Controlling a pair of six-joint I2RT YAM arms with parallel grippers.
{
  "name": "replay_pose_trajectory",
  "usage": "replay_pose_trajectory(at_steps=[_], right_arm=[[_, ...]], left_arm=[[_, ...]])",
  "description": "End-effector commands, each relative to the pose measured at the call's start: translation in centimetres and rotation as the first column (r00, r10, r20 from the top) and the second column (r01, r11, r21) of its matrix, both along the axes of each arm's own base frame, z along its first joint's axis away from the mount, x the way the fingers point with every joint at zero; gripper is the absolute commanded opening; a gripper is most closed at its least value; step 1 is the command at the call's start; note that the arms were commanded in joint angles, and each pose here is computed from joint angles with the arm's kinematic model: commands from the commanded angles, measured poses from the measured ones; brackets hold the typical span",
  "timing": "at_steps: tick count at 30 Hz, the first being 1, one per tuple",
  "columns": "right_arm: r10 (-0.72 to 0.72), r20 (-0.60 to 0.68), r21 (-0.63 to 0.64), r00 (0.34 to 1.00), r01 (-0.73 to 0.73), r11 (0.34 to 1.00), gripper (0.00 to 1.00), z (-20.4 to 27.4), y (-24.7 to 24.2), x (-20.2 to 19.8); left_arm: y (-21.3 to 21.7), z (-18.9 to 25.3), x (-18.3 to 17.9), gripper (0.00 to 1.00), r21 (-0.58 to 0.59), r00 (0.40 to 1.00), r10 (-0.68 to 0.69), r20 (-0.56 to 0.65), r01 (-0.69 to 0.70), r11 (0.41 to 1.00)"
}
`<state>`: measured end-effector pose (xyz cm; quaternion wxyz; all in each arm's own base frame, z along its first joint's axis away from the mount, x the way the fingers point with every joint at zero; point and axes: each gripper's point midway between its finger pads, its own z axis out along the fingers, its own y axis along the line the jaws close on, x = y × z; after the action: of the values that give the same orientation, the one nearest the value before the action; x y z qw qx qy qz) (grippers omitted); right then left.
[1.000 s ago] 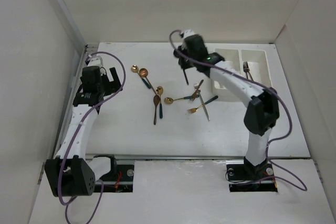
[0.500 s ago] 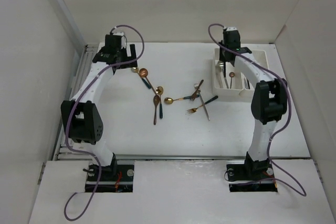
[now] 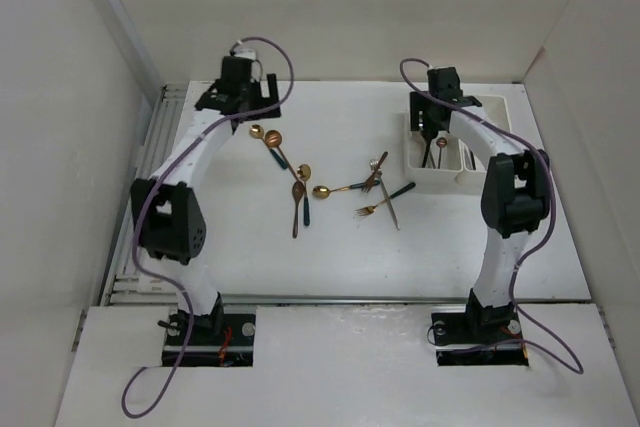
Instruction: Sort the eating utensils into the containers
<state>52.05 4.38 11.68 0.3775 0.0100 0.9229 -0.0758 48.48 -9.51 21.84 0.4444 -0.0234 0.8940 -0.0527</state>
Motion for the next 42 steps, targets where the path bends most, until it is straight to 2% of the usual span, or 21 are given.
replay_pose_trajectory(at_steps=[1,2,6,11,18,25,26,29,30,31,32,33,38,41,42], right_arm=[[-0.010,0.150,0.032,0.989,0.005,0.999,0.89,6.5,0.2,0.1],[-0.011,0.163,0.034,0.987,0.005,0.999,0.89,7.3,0.2,-0.2],[0.018,0.182,0.030,0.983,-0.024,0.999,0.89,8.3,0.6,-1.2],[0.005,0.168,0.015,0.986,-0.008,1.000,0.89,7.5,0.1,-2.1],[-0.004,0.158,0.013,0.987,0.002,1.000,0.89,7.2,-0.5,-2.8],[-0.008,0.198,0.013,0.980,0.005,1.000,0.89,9.0,-0.9,-2.2],[-0.008,0.207,0.014,0.978,0.005,1.000,0.89,9.4,-0.9,-2.1],[-0.002,0.228,0.011,0.974,0.000,1.000,0.89,10.5,-0.9,-2.0],[-0.002,0.218,0.009,0.976,0.000,1.000,0.89,10.3,-0.9,-2.2],[-0.002,0.235,0.012,0.972,0.000,1.000,0.89,11.1,-0.9,-2.2],[0.005,0.234,0.003,0.972,-0.006,1.000,0.89,11.1,-1.0,-2.2],[-0.001,0.226,-0.004,0.974,0.002,1.000,0.88,11.0,-1.1,-2.3],[0.104,0.237,-0.075,0.966,-0.088,0.993,0.88,12.5,1.7,-3.2],[0.207,0.270,-0.083,0.940,-0.191,0.978,0.88,14.3,5.2,-3.7],[0.273,0.266,-0.064,0.925,-0.266,0.962,0.88,14.2,6.9,-4.0]], left_arm=[[-2.3,-9.5,-2.3,0.90,-0.062,0.955,0.044,-0.294,-0.065,0.996],[-2.2,-10.2,-2.3,0.84,-0.056,0.949,0.058,-0.309,-0.080,0.995],[-2.5,-12.5,-1.3,0.75,-0.028,0.933,0.080,-0.351,-0.095,0.995],[-3.0,-14.8,-1.1,0.75,-0.036,0.915,0.071,-0.397,-0.093,0.995],[-1.8,-18.4,-1.9,0.60,0.041,0.873,0.142,-0.466,-0.139,0.989],[0.1,-21.4,-4.5,0.58,0.081,0.817,0.194,-0.544,-0.179,0.980],[0.5,-21.4,-4.4,0.56,0.063,0.811,0.201,-0.550,-0.200,0.978],[1.0,-23.1,-5.0,0.33,0.081,0.784,0.214,-0.583,-0.206,0.975],[1.3,-23.1,-5.0,0.28,0.071,0.781,0.214,-0.586,-0.213,0.974],[1.3,-23.1,-5.0,0.14,0.071,0.781,0.214,-0.586,-0.213,0.974],[1.3,-23.1,-4.9,0.05,0.069,0.780,0.219,-0.587,-0.222,0.973],[1.7,-22.7,-4.7,0.01,0.065,0.783,0.227,-0.580,-0.233,0.970],[4.2,-20.8,-4.4,0.00,0.050,0.790,0.270,-0.550,-0.292,0.955],[5.5,-16.8,-2.7,0.00,0.010,0.840,0.253,-0.479,-0.283,0.959],[6.0,-13.5,-1.0,0.00,0.000,0.882,0.236,-0.407,-0.258,0.966]])
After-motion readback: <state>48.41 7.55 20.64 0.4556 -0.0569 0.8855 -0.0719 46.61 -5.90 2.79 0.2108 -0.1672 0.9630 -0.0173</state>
